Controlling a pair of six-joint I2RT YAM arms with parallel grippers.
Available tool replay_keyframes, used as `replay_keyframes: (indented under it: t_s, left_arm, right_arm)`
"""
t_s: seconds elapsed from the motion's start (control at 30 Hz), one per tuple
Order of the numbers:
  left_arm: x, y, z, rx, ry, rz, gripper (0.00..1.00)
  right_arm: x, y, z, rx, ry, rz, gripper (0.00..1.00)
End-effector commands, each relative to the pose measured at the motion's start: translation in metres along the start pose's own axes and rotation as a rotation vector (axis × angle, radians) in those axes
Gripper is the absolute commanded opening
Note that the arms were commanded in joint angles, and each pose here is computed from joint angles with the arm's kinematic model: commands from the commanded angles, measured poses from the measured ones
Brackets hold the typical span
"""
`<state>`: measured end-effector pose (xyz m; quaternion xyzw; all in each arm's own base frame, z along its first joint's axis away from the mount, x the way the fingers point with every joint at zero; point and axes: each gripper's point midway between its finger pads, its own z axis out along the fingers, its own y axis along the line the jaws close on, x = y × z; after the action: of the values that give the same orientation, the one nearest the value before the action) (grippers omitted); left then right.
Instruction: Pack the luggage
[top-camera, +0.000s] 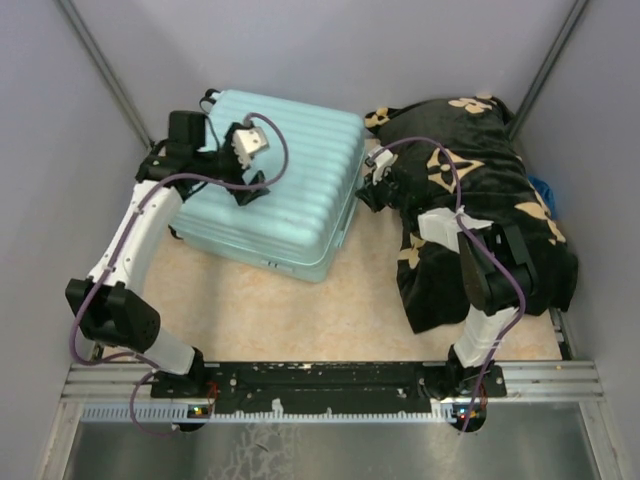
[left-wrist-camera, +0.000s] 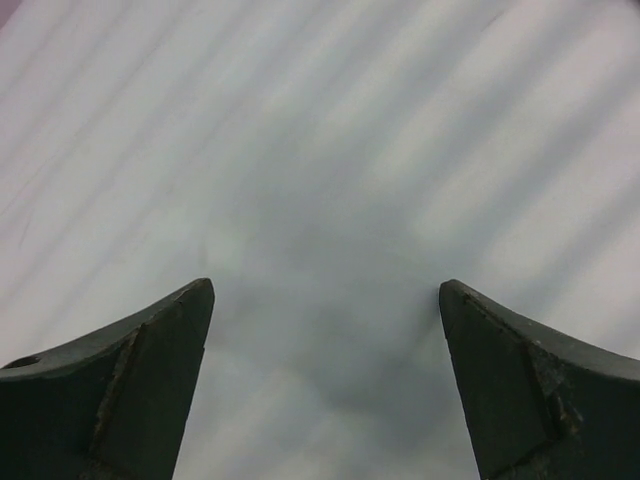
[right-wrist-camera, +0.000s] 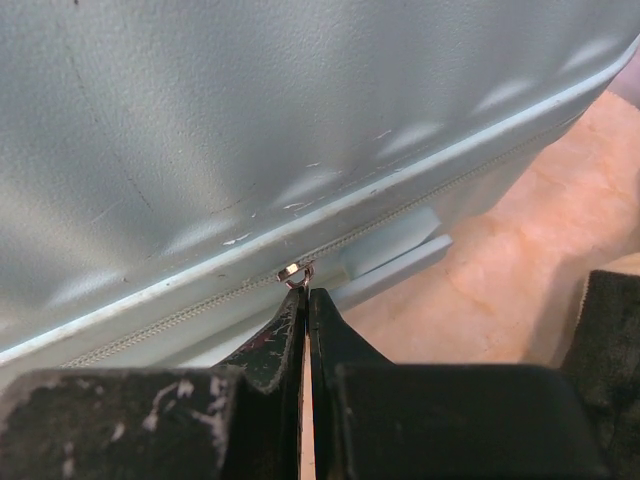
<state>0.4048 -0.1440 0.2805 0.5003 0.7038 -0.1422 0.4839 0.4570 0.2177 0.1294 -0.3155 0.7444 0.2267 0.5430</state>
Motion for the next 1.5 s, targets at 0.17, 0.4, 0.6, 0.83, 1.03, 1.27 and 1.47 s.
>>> replay_keyframes:
  t_s: [0.17,0.4,0.6,0.83,1.03,1.27,1.47]
  left_arm:
    - [-0.102,-0.141,0.041,0.221,-0.119,0.172,0.97]
    - [-0.123,-0.231,0.095,0.224,-0.132,0.156,0.96]
    - [-0.1,-0.223,0.141,0.083,-0.007,0.07,0.95]
    - [-0.021,-0.163,0.103,-0.045,0.17,0.025,0.92]
    - [0.049,-0.124,0.037,-0.083,0.239,-0.017,0.91]
    - [0.003,-0.19,0.013,0.039,-0.042,0.205,0.88]
    - [-0.005,-0.222,0.046,0.001,-0.038,0.156,0.9]
  right_arm:
    - [-0.045,0.005,0.011,-0.057,-0.152,0.034,0.0]
    - [-0.05,0.006,0.011,-0.071,-0.166,0.023,0.0]
    - [-0.061,0.008,0.012,-0.09,-0.195,0.022,0.0]
    - [-0.056,0.053,0.014,-0.197,-0.181,0.055,0.0]
    - [-0.054,0.134,0.014,-0.292,-0.165,0.124,0.0]
    - [-0.053,0.17,0.02,-0.289,-0.175,0.186,0.0]
    - [-0.053,0.162,0.029,-0.267,-0.174,0.146,0.0]
